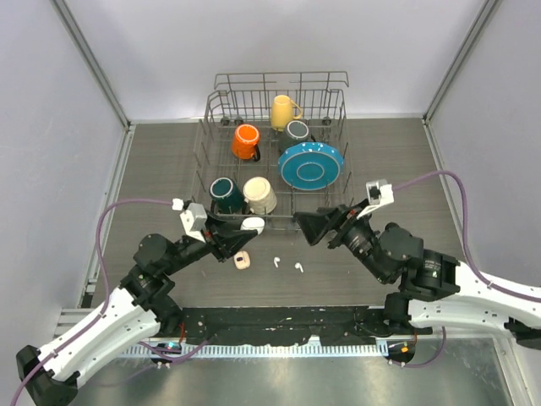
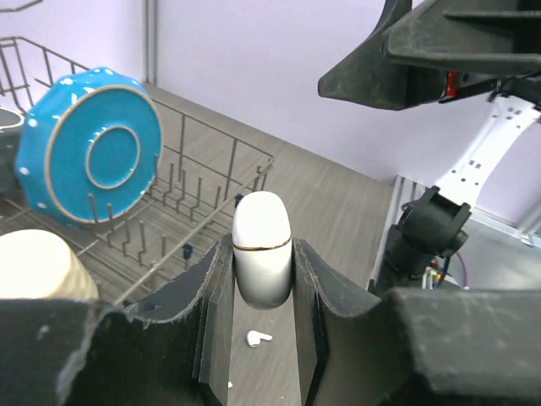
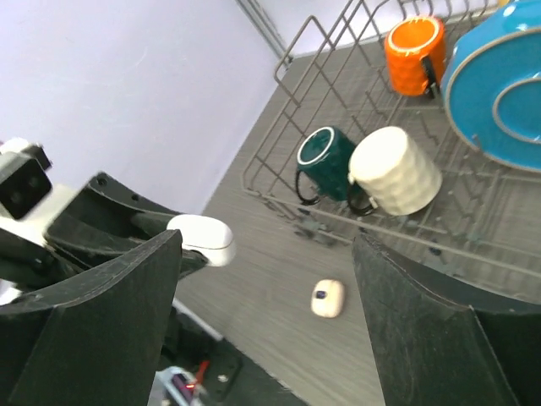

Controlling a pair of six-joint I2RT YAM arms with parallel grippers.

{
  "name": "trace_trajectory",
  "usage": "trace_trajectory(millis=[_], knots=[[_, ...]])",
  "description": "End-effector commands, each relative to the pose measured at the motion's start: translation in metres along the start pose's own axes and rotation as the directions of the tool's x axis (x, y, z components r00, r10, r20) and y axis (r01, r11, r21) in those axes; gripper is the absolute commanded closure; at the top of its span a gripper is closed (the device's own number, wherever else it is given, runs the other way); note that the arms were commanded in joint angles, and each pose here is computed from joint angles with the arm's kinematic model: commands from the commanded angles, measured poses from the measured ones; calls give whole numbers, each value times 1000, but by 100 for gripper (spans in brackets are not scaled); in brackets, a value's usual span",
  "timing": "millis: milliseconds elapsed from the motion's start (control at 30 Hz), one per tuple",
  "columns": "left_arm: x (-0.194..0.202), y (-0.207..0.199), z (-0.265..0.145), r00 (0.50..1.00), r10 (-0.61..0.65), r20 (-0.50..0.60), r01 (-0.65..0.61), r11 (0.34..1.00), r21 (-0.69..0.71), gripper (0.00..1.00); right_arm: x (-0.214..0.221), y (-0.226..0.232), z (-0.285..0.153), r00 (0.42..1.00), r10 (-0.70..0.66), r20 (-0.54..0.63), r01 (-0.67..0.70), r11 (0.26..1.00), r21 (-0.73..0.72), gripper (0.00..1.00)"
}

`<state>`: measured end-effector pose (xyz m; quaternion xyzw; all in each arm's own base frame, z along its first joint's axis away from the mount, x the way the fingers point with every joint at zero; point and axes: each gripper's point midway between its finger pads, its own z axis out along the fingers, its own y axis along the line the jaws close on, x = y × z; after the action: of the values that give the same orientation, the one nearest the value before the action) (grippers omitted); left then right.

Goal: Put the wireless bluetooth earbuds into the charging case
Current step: Pick up the charging case at the center of the board.

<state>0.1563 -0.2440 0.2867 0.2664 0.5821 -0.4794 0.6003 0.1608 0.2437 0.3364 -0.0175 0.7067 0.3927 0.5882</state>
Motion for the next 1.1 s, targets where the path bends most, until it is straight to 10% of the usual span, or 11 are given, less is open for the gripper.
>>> trace_trajectory(millis=[0, 367, 1067], knots=[[-26, 4, 1, 979, 170, 112, -169, 985, -20, 100, 21, 16, 10, 940, 267, -212, -272, 962, 8, 14], [-31, -6, 4, 971, 159, 180, -169, 985, 40, 100, 44, 71, 33, 628, 553, -547, -731, 660, -172, 14], [-35, -12, 7, 966, 132, 220, -153, 985, 80, 100, 47, 64, 52, 464, 720, -516, -877, 454, -156, 18]])
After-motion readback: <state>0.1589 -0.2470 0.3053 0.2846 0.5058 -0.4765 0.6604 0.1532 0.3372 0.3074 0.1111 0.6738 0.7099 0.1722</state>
